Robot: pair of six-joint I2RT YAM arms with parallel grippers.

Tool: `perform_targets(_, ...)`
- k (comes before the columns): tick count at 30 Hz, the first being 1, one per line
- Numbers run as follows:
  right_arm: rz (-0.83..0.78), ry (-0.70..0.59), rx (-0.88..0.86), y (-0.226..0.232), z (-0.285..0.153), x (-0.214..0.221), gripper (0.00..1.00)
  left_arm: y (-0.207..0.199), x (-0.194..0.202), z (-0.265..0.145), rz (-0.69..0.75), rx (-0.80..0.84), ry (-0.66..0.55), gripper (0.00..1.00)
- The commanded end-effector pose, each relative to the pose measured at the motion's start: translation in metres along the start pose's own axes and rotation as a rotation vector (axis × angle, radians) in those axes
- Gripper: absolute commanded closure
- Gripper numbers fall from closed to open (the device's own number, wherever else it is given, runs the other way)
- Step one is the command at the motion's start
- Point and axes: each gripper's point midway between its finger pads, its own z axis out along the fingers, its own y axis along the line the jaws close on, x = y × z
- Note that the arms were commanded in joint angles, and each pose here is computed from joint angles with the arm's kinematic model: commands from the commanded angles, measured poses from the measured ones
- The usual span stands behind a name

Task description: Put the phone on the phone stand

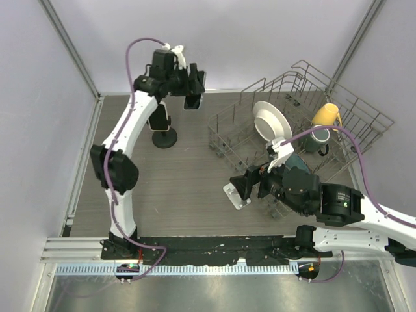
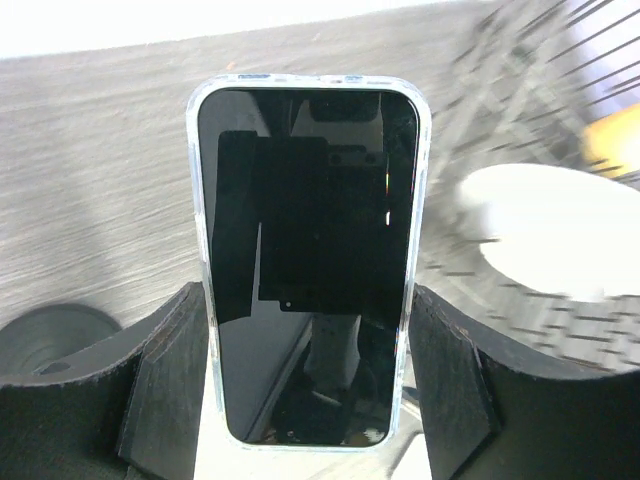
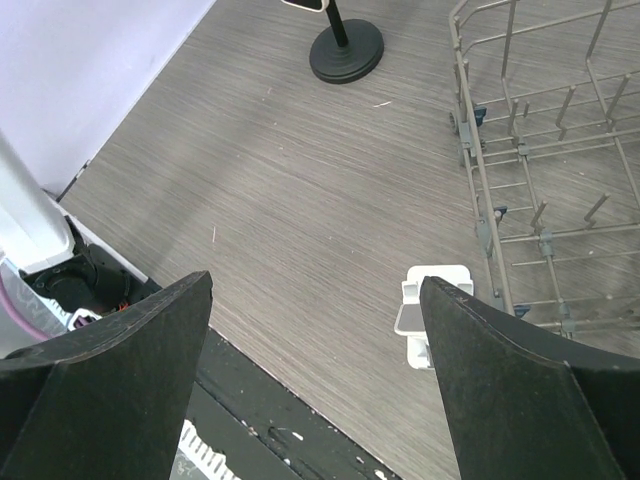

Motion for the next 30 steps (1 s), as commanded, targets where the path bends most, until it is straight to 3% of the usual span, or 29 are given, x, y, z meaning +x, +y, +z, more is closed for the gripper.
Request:
perform_targets(1,0.065,-0.074,0.039,-0.001,0.009,-0.013,0.10,-0.057,-0.070,-0.086,-0.052,0.280,-0.244,1.00)
perform_targets(7,0.047,-0.057,0.073,0.001,0.021,-0.006,0.09,-0.104,-0.081,-0.167,-0.093,0.537,-0.330,1.00)
perform_targets(8,0.040,-0.047,0.065,0.004,0.024,-0.005,0.09,-0.106,-0.068,-0.167,-0.111,0.574,-0.297,1.00)
perform_targets(13,0.027,-0.034,0.033,0.012,0.029,-0.002,0.09,-0.127,-0.063,-0.237,-0.196,0.744,-0.381,1.00)
perform_targets(19,-0.070,-0.146,0.001,0.029,0.045,-0.029,0.09,-0.120,-0.036,-0.267,-0.430,0.847,-0.392,1.00)
perform_targets(23,-0.178,-0.183,-0.037,0.057,0.071,-0.045,0.10,-0.111,-0.011,-0.266,-0.626,0.880,-0.352,1.00)
perform_targets(30,-0.220,-0.410,-0.002,0.087,0.102,-0.081,0.11,-0.099,0.009,-0.280,-0.746,0.882,-0.384,1.00)
